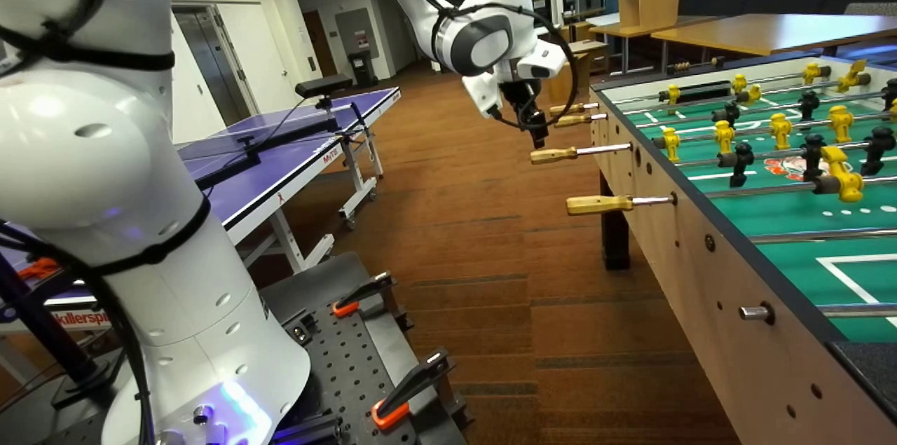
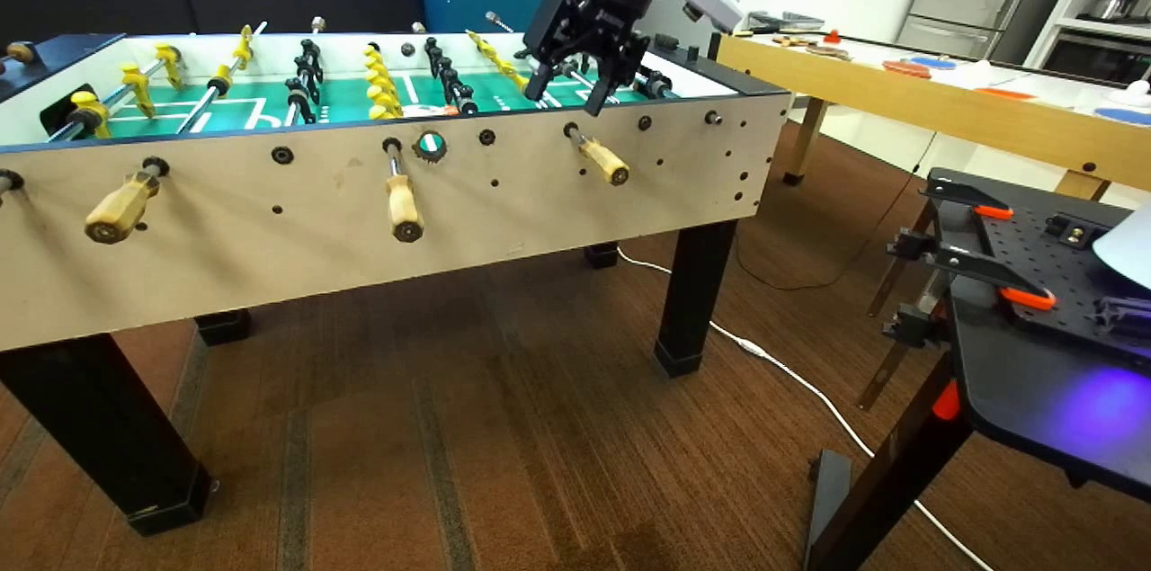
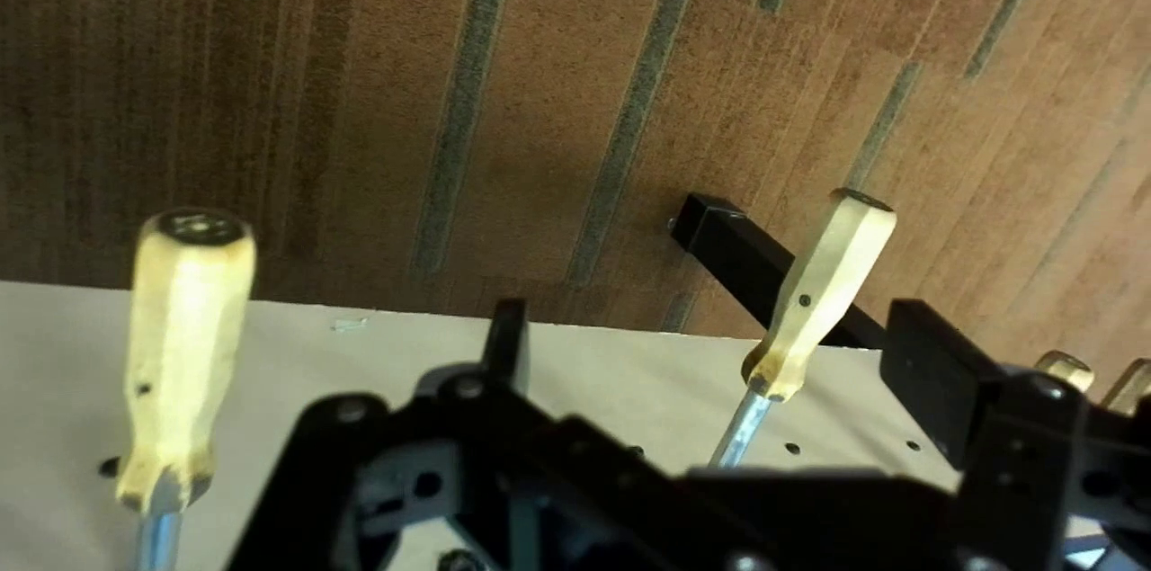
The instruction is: Push the fourth rod from the left to the right
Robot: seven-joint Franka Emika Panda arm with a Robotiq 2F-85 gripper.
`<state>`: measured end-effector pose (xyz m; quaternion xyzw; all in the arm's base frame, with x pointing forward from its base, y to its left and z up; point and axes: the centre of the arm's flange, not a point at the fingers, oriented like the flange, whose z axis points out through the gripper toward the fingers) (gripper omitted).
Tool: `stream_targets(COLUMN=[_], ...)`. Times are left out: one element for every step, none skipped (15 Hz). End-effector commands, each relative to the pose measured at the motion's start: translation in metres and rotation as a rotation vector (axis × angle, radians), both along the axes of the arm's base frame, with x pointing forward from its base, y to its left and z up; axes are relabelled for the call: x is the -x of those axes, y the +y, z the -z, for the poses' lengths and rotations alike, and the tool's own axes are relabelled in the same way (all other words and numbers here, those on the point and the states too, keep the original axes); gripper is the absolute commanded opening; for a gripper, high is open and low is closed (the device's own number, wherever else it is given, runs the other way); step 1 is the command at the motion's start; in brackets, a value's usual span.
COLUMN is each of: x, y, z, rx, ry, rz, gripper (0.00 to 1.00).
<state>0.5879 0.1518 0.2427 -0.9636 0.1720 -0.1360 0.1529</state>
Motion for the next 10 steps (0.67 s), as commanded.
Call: stream_targets(x=[-0.036,-0.043,-0.051,-0.057,-0.066,-0.074,-0.080,-0.088,-0.093,-0.099], y=[0.031,0.039,0.045,0.052,0.059,0.064,0.067,0.070,0.071,0.072], z=[0.038,0.045,0.054,0.061,0.068,0.074,0.078,0.083,0.087,0.090], rx=[-0.080,-0.094,-0.114,-0.149,-0.170,-0.189,-0.205,-0.211,-0.216,-0.221], ry=[-0.060,-0.069,-0.077,-0.076,-0.078,-0.080,-0.084,-0.086,-0.090,-0.090], rz=[0.050,0.058,0.063,0.070,0.079,0.088,0.097,0.103,0.107,0.110], gripper=[1.00,1.00,1.00,1.00,1.00,1.00,1.00,1.00,1.00,1.00])
